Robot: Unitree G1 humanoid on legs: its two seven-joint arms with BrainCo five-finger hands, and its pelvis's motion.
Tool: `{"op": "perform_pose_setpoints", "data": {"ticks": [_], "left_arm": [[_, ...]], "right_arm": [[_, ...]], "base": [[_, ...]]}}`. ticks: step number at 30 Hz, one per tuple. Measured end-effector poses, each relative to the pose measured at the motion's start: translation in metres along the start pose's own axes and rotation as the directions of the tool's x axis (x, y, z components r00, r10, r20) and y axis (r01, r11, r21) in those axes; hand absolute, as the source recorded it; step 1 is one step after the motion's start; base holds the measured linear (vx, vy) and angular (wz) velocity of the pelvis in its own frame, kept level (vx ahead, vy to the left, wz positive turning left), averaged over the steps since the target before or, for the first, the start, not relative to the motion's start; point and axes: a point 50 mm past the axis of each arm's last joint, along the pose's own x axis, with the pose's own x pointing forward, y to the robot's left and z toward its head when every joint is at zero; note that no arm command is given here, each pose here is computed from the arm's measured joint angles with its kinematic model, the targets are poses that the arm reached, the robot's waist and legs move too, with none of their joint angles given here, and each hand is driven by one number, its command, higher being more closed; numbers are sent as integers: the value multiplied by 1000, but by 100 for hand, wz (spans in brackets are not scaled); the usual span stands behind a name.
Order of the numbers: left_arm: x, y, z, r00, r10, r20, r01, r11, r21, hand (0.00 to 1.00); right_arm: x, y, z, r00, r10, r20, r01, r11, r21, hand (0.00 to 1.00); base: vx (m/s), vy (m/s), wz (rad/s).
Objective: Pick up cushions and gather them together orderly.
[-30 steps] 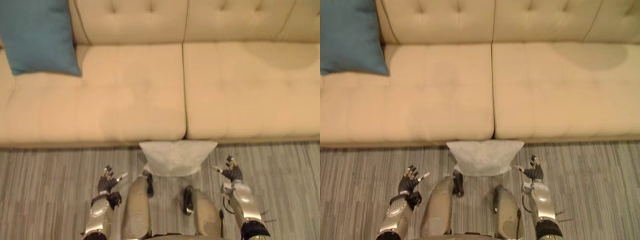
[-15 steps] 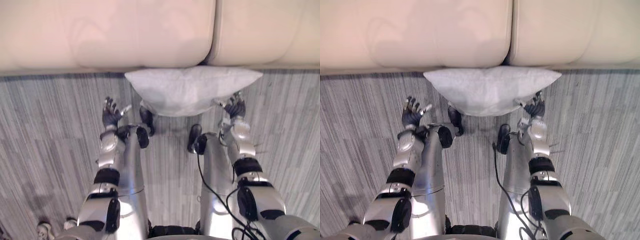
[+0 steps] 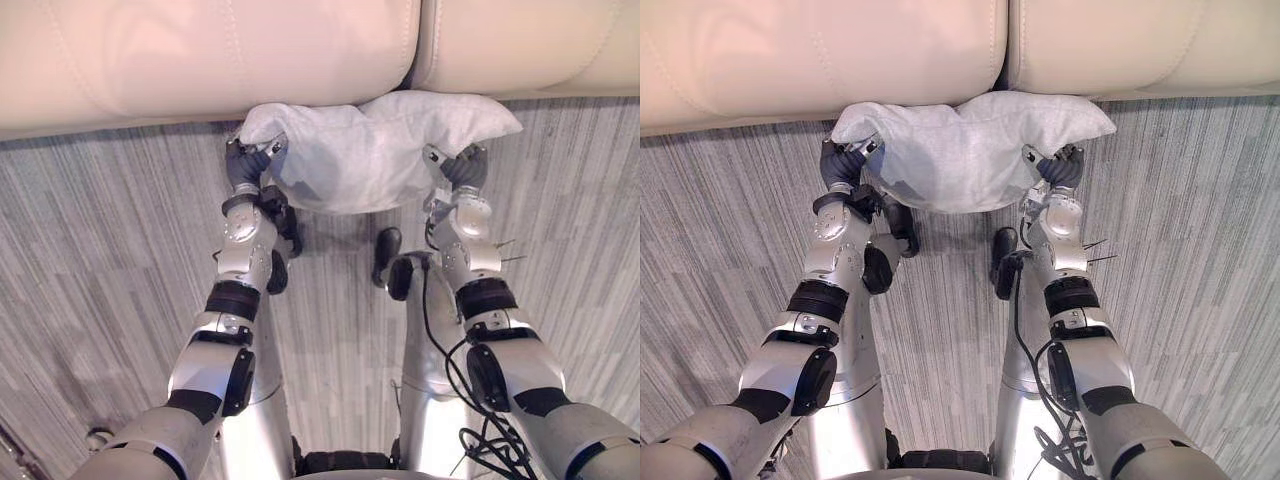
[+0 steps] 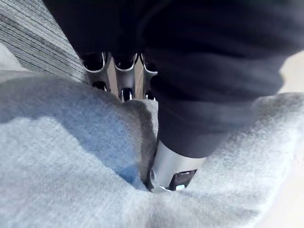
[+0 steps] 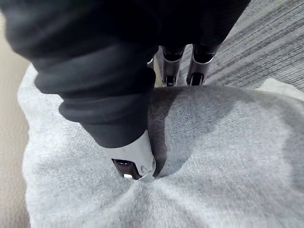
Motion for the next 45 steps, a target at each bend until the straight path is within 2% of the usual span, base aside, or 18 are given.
{"op": "perform_pose_setpoints", "data": {"ticks": [5,9,13,17,27,41,45], "left_arm": [[-16,2,1,999,-33,39,34,999,-6,100],[-40,16,-2,997,-23,70,25,999,-25,100],[-92,29,-29,1000,-16,6,17,997,-74,100],[-136,48,-43,999,-4,-45,1,997,-74,100],[-179,82,-61,985,54,-166,-41,996,80,100],[-185,87,-62,979,26,-203,-4,994,108,100],[-189,78,-74,969,13,-245,4,998,67,100]], "right_arm": [[-24,-1,-9,998,55,21,-55,998,-12,100],[-52,0,-8,994,87,65,-90,995,51,100],[-100,-19,-16,991,99,93,-104,993,52,100],[-137,-26,-15,976,173,134,-176,984,12,100],[-148,-23,-53,954,300,-33,-301,952,-50,100],[-144,-31,-61,932,353,-88,-362,922,-138,100],[-145,-44,-63,935,334,-117,-351,918,-185,100]], "base": [[7,-13,0],[13,-49,-4],[119,-11,8],[210,44,-4],[161,53,-27],[136,-10,17],[445,-178,35]]}}
